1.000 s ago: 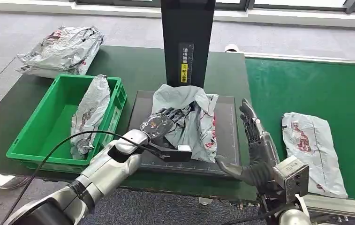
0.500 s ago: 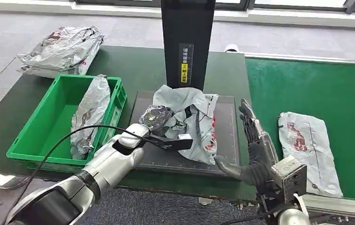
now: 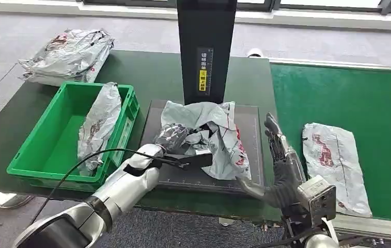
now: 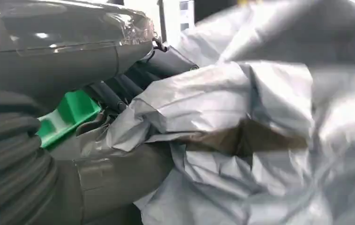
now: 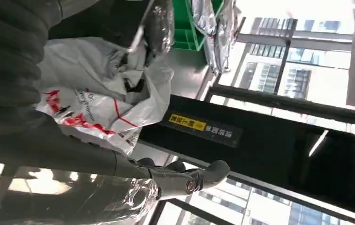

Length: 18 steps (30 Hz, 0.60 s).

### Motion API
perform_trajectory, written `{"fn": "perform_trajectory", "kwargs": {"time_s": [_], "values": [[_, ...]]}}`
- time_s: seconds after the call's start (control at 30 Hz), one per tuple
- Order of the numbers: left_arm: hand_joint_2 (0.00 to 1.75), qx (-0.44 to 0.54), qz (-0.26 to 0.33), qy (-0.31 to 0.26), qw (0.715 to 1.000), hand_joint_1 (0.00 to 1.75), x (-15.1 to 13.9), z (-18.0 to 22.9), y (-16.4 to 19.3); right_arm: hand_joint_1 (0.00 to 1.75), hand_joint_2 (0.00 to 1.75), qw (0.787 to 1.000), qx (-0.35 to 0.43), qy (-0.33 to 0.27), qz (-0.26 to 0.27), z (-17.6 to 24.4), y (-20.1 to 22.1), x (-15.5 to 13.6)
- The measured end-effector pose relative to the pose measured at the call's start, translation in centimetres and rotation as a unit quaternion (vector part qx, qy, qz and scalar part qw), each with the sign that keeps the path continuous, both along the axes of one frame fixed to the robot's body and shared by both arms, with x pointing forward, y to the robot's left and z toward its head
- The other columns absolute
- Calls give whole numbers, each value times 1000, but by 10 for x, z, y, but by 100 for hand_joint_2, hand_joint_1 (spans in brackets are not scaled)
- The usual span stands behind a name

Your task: Moved the parcel from conveyor to table for the left to box.

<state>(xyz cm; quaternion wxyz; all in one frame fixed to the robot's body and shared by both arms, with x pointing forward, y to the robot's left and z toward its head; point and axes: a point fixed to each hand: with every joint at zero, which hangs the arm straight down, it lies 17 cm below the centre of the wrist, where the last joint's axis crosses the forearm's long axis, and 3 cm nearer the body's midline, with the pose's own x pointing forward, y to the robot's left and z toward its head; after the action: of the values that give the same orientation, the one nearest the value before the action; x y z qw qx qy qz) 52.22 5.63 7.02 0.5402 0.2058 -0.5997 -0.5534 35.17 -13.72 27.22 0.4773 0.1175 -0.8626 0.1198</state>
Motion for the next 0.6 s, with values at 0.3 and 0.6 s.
{"fn": "perform_trajectory", "kwargs": {"time_s": [0.3, 0.6], "values": [[175, -126, 109, -144, 976, 175, 28, 131, 86, 0, 175, 999, 5, 12, -48, -6, -24, -7], [175, -154, 198, -296, 922, 175, 15, 241, 182, 0, 175, 998, 10, 15, -66, -6, -33, -11]]}}
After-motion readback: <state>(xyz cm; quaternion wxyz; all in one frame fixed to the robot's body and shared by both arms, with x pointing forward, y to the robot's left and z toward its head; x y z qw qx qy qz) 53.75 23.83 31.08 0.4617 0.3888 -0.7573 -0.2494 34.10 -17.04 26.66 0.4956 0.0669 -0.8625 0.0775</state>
